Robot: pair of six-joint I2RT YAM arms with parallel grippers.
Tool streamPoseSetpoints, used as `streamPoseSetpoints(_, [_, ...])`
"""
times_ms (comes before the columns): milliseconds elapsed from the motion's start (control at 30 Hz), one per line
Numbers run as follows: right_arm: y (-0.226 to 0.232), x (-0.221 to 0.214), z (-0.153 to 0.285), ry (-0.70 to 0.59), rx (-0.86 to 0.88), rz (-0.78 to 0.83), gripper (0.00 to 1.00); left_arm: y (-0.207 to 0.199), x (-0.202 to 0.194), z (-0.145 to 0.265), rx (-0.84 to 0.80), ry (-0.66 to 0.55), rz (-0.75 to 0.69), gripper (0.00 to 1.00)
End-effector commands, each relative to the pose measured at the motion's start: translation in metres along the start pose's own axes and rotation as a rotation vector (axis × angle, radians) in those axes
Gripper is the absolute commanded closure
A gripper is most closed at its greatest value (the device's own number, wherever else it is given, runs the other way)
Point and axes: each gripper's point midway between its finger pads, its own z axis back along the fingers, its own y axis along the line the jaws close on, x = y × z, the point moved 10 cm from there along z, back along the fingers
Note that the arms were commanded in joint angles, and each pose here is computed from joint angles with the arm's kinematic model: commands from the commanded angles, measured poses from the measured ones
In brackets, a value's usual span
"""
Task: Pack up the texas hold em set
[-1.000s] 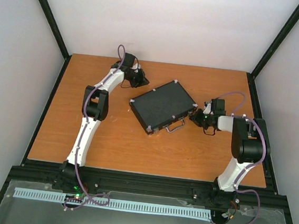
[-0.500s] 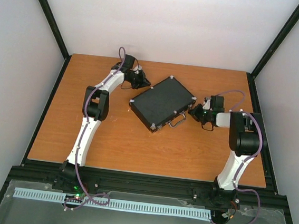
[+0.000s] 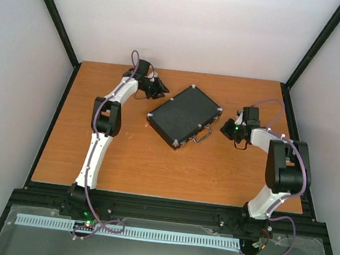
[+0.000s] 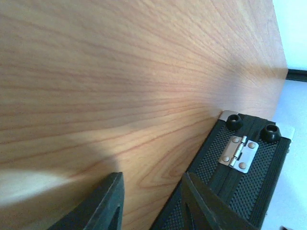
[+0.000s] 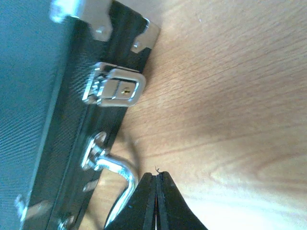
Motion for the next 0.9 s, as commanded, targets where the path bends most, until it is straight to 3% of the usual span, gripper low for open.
streamPoseSetpoints(0, [0.004, -0.003, 0.039, -0.013, -0.12, 0.085, 0.97, 0.002, 0.014, 0.044, 0.103, -0.084, -0.015, 0.56])
streamPoseSetpoints(67, [0.005, -0.001, 0.05, -0.019, -0.149, 0.1, 0.89, -0.002, 0.017, 0.058, 0.129, -0.11, -0.043, 0.36])
streamPoseSetpoints(133, [0.008, 0.002, 0.057, -0.017, -0.174, 0.123, 0.67, -0.007, 0.017, 0.071, 0.168, -0.138, -0.082, 0.17])
streamPoseSetpoints(200, [0.013, 0.005, 0.065, -0.021, -0.189, 0.149, 0.38, -0.014, 0.016, 0.085, 0.201, -0.158, -0.124, 0.01])
streamPoseSetpoints(267, [0.016, 0.009, 0.074, -0.047, -0.228, 0.167, 0.02, -0.023, 0.013, 0.098, 0.237, -0.176, -0.168, 0.0])
streamPoseSetpoints(567, [0.035, 0.019, 0.116, -0.161, -0.312, 0.228, 0.0, -0.057, -0.015, 0.17, 0.414, -0.294, -0.288, 0.0])
streamPoseSetpoints(867, [0.032, 0.01, 0.129, -0.166, -0.366, 0.22, 0.0, -0.063, -0.052, 0.214, 0.52, -0.33, -0.322, 0.0])
